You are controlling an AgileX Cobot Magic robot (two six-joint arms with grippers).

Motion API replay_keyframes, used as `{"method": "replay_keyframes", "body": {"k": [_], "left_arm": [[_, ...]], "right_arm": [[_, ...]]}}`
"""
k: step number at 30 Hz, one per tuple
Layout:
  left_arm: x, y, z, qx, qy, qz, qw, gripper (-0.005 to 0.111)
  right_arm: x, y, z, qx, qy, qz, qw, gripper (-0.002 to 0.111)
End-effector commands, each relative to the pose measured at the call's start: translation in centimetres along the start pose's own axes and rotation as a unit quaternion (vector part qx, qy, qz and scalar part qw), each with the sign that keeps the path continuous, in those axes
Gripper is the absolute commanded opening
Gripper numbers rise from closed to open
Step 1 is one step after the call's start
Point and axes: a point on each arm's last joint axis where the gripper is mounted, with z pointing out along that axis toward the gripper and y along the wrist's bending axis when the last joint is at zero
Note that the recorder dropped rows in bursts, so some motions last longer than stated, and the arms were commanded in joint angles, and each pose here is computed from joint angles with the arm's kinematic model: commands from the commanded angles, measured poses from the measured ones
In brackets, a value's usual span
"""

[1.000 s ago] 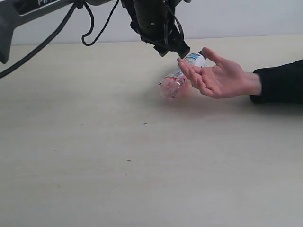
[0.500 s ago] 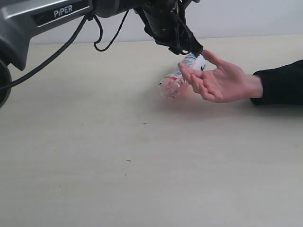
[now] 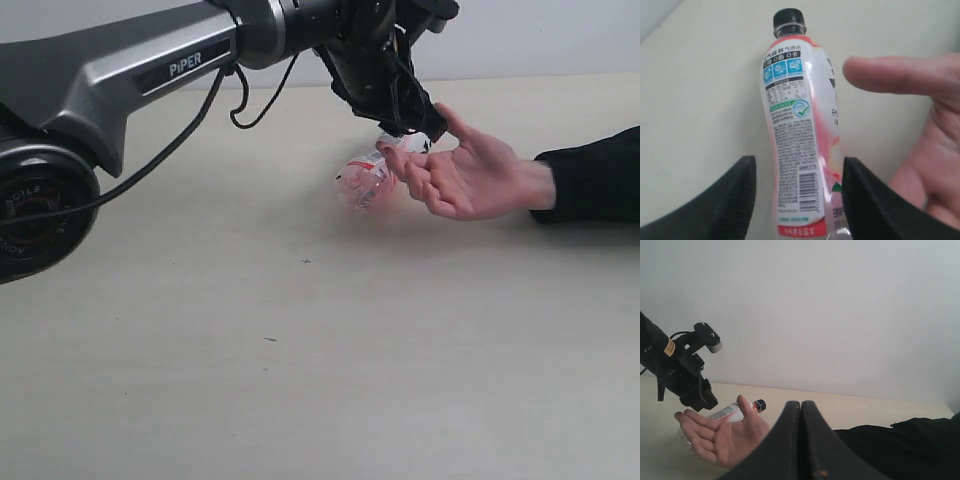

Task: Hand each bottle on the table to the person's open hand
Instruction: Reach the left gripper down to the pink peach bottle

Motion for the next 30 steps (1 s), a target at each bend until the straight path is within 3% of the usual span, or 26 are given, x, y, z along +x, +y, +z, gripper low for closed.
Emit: {"method": "replay_keyframes", "body": {"k": [1, 5, 10, 23, 30], "left_arm": [[0.1, -0.2, 0.8, 0.004, -0.002, -0.001, 1.0, 0.052], [0.3, -0.4, 2.0, 0.005, -0.008, -0.017, 1.0, 0.053], [0.5, -0.5, 2.6, 0.006, -0.008, -0.03, 1.0, 0.069], [1.0, -0.7, 2.7, 0.013, 0.016, -0.058, 0.998, 0.069], [2.2, -1.1, 4.6, 0.014, 0.043, -0.055, 0.997, 0.069]], "right_arm": [[0.2, 0.0, 0.1, -0.002, 0.001, 0.0, 1.0, 0.0], [0.2, 0.0, 0.1, -0.002, 0.001, 0.0, 1.0, 0.0], [0.2, 0.0, 0.1, -0.002, 0.001, 0.0, 1.0, 0.0], [0.2, 0.0, 0.1, -0.002, 0.001, 0.0, 1.0, 0.0], [0.2, 0.0, 0.1, -0.002, 0.001, 0.0, 1.0, 0.0]]}}
